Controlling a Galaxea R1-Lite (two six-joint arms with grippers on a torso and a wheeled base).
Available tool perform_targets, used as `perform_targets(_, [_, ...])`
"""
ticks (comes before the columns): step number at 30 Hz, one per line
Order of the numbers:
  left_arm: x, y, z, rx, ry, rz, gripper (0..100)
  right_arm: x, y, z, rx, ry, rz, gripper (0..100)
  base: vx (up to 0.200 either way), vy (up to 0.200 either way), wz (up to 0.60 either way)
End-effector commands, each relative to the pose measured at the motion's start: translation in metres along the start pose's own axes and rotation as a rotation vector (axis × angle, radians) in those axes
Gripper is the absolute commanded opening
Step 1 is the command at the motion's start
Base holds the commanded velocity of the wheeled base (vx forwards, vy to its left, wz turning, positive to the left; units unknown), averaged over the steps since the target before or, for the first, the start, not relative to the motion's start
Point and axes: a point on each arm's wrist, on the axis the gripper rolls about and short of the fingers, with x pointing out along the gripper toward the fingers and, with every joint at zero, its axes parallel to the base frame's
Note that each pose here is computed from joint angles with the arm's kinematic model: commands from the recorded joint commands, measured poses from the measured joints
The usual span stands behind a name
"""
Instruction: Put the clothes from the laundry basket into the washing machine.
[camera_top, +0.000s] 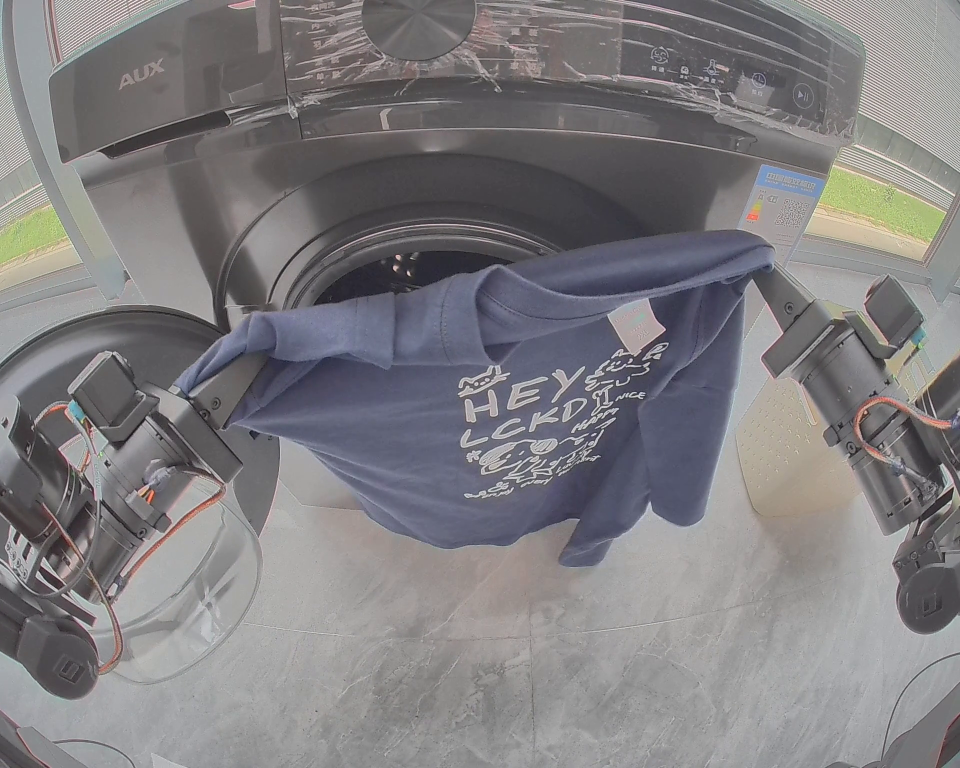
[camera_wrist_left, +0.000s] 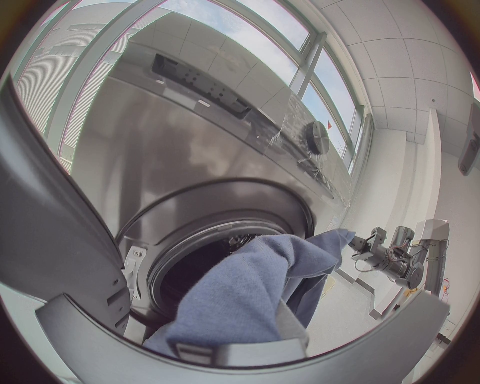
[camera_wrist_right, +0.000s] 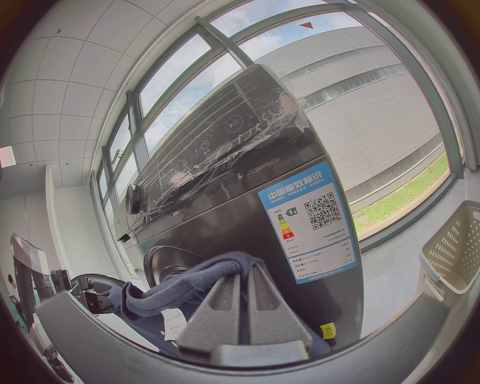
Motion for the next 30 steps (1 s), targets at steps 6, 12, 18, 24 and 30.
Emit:
perform_targets(6, [-0.003, -0.005, 0.015, 0.009, -0.059, -0.018, 0, -0.002, -0.004, -0.004, -0.007, 0.019, -0.013, 0, 0.000, 0.000, 0.00])
perform_targets(12, [-0.003, -0.005, 0.017, 0.011, -0.067, -0.020, 0, -0.002, -0.005, -0.004, -0.009, 0.018, -0.018, 0, 0.000, 0.000, 0.00])
perform_targets(18, [-0.002, -0.007, 0.016, 0.007, -0.062, -0.027, 0, -0.003, -0.005, -0.006, -0.009, 0.027, -0.020, 0, 0.000, 0.000, 0.00])
perform_targets(24, [0.002, -0.030, 0.008, -0.029, -0.036, -0.135, 0, -0.014, -0.006, -0.030, -0.008, 0.137, -0.020, 0, 0.000, 0.000, 0.00])
perform_targets(30, [0.017, -0.052, -0.004, -0.068, -0.006, -0.231, 0, -0.023, 0.013, -0.076, 0.023, 0.311, 0.050, 0, 0.000, 0.000, 0.00])
